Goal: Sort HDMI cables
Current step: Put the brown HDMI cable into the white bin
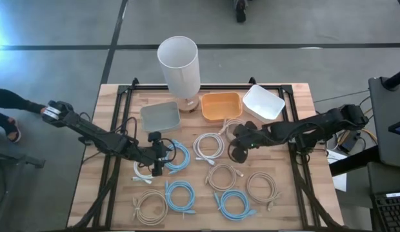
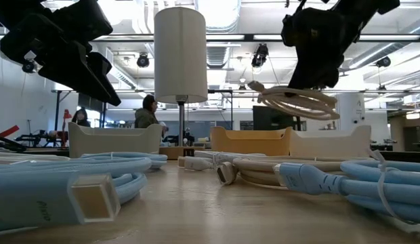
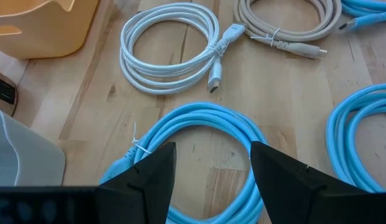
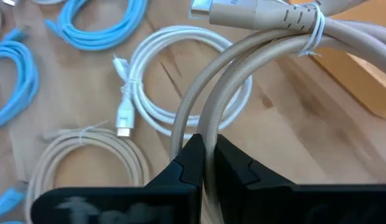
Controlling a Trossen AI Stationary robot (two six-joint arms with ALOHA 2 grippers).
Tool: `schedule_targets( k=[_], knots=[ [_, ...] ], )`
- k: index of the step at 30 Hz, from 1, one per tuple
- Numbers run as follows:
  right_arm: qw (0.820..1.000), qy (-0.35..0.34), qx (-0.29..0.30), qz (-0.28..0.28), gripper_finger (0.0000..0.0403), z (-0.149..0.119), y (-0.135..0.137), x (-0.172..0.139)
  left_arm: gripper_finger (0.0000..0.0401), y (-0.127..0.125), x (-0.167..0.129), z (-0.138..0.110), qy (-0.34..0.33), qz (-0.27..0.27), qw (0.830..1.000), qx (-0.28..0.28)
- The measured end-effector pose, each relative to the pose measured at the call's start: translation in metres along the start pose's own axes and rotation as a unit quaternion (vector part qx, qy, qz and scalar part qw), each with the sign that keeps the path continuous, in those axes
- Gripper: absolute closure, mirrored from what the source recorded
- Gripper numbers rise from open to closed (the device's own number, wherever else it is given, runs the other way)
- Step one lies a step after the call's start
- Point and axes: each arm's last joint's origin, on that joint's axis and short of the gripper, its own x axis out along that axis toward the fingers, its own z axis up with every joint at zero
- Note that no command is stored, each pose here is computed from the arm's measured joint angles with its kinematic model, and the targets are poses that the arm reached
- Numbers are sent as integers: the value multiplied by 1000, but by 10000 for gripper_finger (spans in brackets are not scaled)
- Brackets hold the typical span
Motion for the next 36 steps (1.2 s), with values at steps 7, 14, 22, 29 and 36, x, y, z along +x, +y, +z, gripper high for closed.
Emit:
schedule_targets(
  k=[7, 14, 22, 29, 36],
  knots=[
    [983, -24, -32, -177, 383, 9, -11, -19, 188, 0, 0, 0, 0, 0, 1000, 0],
    [925, -111, -66, -356, 383, 26, -22, -41, 188, 0, 0, 0, -2, 4, 1000, -1],
    [901, -76, -25, -426, 383, 34, -61, -33, 188, 0, 0, 0, -3, 5, 1000, -1],
    [877, -44, 21, -477, 383, 27, -98, -22, 188, 0, 0, 0, -4, 7, 1000, -1],
    [870, -46, 40, -489, 383, 13, -118, -2, 188, 1, 0, 1, -8, 14, 1000, 7]
  ],
)
